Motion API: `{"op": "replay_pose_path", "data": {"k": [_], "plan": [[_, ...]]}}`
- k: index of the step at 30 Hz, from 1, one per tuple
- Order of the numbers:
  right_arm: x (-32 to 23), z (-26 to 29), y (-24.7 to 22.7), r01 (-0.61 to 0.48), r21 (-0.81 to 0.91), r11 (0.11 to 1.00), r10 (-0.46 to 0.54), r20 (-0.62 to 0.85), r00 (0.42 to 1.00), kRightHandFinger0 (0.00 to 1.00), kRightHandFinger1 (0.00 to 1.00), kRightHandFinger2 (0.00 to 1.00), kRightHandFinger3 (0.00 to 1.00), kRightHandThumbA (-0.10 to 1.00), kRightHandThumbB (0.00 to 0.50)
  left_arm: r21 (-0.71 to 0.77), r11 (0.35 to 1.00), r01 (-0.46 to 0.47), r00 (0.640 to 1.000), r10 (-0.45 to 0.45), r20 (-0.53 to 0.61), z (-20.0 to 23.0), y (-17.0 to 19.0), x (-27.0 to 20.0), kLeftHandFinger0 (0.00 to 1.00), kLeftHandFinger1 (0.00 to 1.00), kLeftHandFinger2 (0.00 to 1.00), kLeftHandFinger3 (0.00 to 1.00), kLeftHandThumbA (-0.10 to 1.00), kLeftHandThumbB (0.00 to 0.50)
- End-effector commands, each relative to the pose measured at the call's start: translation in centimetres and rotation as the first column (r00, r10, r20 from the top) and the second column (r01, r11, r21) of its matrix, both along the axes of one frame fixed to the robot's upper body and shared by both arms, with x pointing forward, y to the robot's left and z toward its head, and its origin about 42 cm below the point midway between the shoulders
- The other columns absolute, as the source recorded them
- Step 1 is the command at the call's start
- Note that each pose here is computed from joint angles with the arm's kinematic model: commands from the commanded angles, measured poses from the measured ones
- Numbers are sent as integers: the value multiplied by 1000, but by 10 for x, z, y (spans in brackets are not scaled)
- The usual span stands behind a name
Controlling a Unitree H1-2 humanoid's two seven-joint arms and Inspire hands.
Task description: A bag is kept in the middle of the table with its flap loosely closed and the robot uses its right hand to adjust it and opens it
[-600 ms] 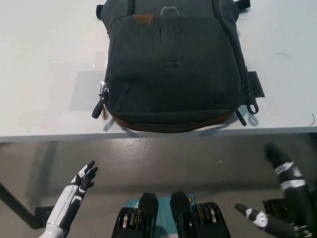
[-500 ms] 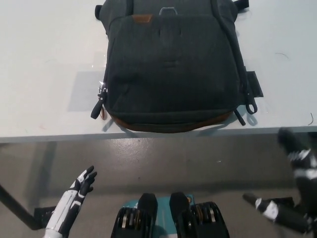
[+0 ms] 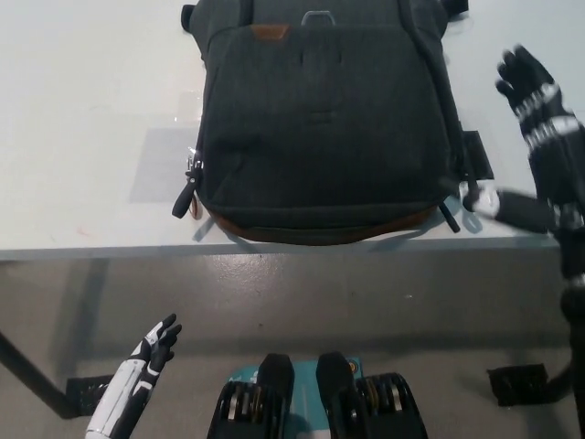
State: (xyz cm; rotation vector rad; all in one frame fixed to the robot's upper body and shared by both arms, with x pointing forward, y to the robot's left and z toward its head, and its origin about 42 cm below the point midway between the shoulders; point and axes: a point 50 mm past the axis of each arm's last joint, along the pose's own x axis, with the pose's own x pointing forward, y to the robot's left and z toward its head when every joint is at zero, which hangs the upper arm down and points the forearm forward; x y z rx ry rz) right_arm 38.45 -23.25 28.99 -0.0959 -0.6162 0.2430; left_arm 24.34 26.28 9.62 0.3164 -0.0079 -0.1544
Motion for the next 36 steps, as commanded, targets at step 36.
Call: {"op": "replay_pose_path", "data": {"k": [36], "plan": [[135,47,34,-309,-45,950,269,-387,882,1000,1000,1000,1000,1000,349,14,999,35,998,-36,53,5,2,4,1000,1000,1000,1000,1000,243]]}}
